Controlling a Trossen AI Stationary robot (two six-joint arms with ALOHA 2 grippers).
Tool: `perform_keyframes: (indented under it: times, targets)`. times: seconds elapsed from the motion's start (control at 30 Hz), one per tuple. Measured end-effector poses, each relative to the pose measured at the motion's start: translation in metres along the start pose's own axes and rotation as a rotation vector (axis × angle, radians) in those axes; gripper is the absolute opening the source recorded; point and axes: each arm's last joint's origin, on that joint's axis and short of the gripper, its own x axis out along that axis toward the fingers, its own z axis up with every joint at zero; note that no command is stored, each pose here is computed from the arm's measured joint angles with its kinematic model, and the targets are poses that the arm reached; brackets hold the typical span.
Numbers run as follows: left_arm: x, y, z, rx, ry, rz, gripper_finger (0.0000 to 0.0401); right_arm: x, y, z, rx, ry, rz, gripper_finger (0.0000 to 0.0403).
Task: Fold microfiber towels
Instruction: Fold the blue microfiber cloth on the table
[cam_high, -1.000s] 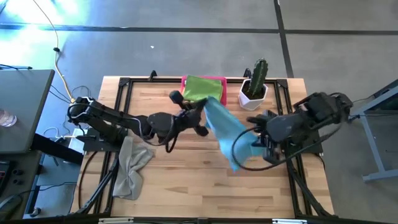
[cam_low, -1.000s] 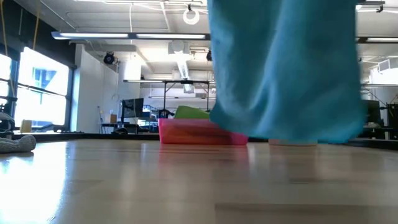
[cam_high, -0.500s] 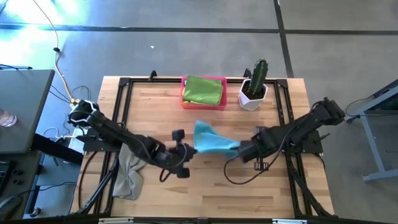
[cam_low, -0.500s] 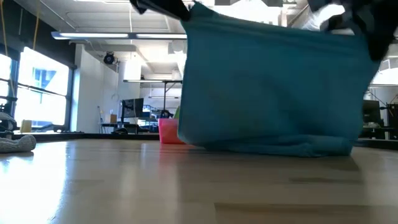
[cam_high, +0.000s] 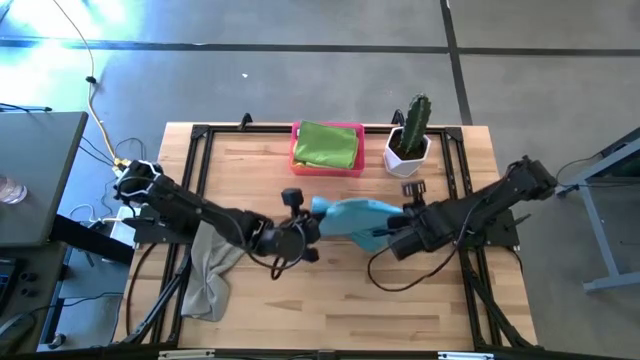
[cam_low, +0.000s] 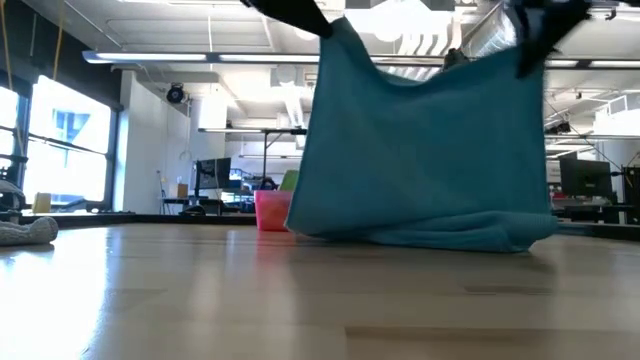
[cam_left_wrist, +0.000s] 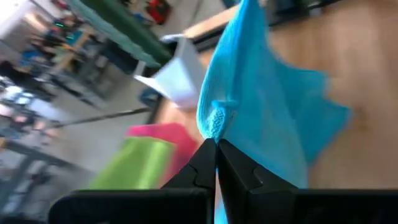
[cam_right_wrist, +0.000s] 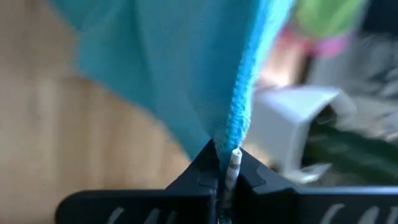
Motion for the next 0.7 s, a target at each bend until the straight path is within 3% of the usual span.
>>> perform_keyframes:
  times: [0.2,0.3,0.5,0.7]
  targets:
    - [0.017,0.039,0.021,0.046,-0.002,0.115,0.0,-0.024,-0.036,0.009,-0.029,-0.131,-0.314,0.0]
    - [0.017,0.063,0.034,0.048,-0.016,0.157,0.0,-0.038,-0.057,0.011,-0.023,-0.161,-0.416,0.0]
    - [-0.004,0.106,0.056,0.072,-0.062,0.212,0.0,-0.058,-0.095,0.008,0.011,-0.172,-0.484,0.0]
    - [-0.026,0.15,0.062,0.121,-0.073,0.278,0.0,-0.051,-0.127,0.003,0.049,-0.087,-0.505,0.0]
